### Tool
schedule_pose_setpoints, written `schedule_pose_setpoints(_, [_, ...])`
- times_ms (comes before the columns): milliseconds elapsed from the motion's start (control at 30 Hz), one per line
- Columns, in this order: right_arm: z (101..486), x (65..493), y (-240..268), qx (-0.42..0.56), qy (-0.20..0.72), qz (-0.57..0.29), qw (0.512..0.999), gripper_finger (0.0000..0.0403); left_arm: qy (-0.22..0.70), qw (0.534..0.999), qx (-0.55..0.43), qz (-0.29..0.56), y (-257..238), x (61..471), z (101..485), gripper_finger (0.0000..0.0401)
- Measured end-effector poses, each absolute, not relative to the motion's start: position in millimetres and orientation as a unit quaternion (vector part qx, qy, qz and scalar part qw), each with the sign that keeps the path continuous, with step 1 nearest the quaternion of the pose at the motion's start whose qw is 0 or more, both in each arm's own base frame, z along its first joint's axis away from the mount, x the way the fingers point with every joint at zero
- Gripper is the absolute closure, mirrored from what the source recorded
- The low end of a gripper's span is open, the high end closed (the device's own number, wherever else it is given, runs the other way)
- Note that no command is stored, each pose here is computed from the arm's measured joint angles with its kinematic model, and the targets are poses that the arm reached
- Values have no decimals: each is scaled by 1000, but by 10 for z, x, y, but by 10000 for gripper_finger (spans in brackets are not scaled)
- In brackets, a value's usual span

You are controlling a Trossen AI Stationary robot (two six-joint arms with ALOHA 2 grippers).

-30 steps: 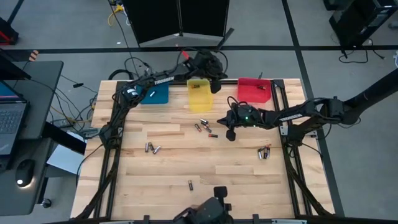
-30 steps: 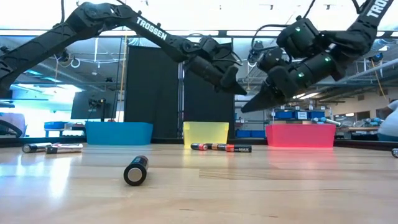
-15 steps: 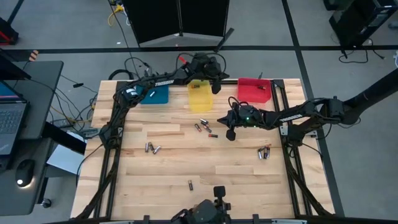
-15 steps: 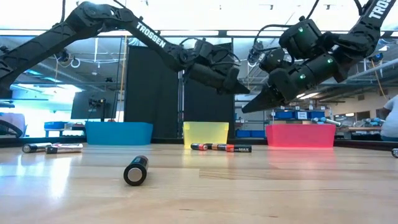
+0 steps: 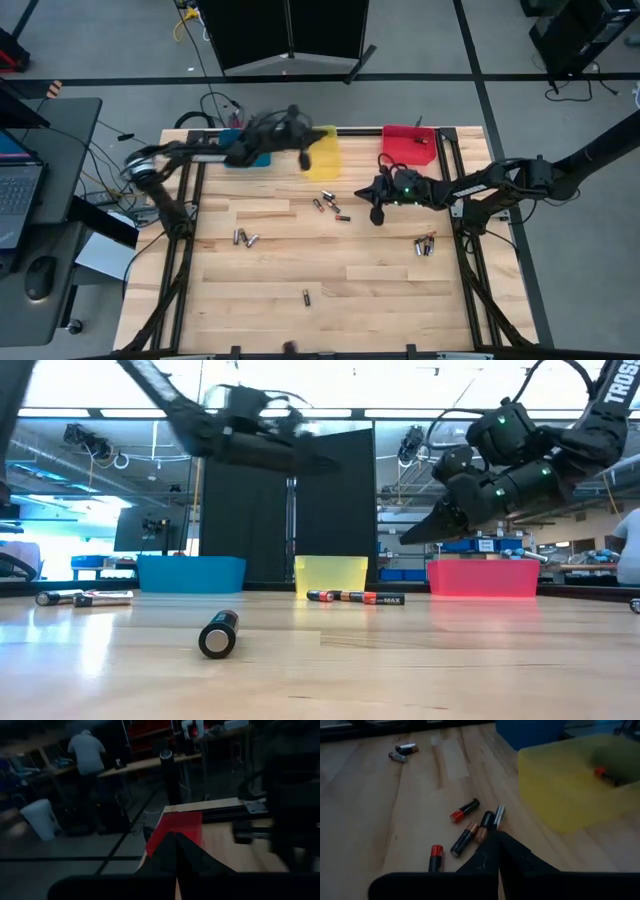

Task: Sort batteries
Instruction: Put the silver battery into the blue bin

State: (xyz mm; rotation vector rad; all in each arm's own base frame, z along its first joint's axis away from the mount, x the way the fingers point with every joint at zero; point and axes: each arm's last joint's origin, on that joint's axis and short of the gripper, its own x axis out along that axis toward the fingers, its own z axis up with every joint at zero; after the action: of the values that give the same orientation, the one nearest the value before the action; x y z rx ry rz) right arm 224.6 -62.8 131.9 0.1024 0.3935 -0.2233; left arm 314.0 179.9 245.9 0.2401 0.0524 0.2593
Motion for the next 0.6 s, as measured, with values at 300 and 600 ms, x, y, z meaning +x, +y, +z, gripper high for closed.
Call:
schedule_pose_setpoints(300, [1352, 2304, -600, 80, 201, -113, 970, 392, 15, 988, 98, 115, 1233, 2463, 2086, 400])
schedule_pose_setpoints(600, [1635, 2535, -565, 101, 336, -153, 924, 386, 33, 991, 77, 108, 1079, 2196, 1752, 398])
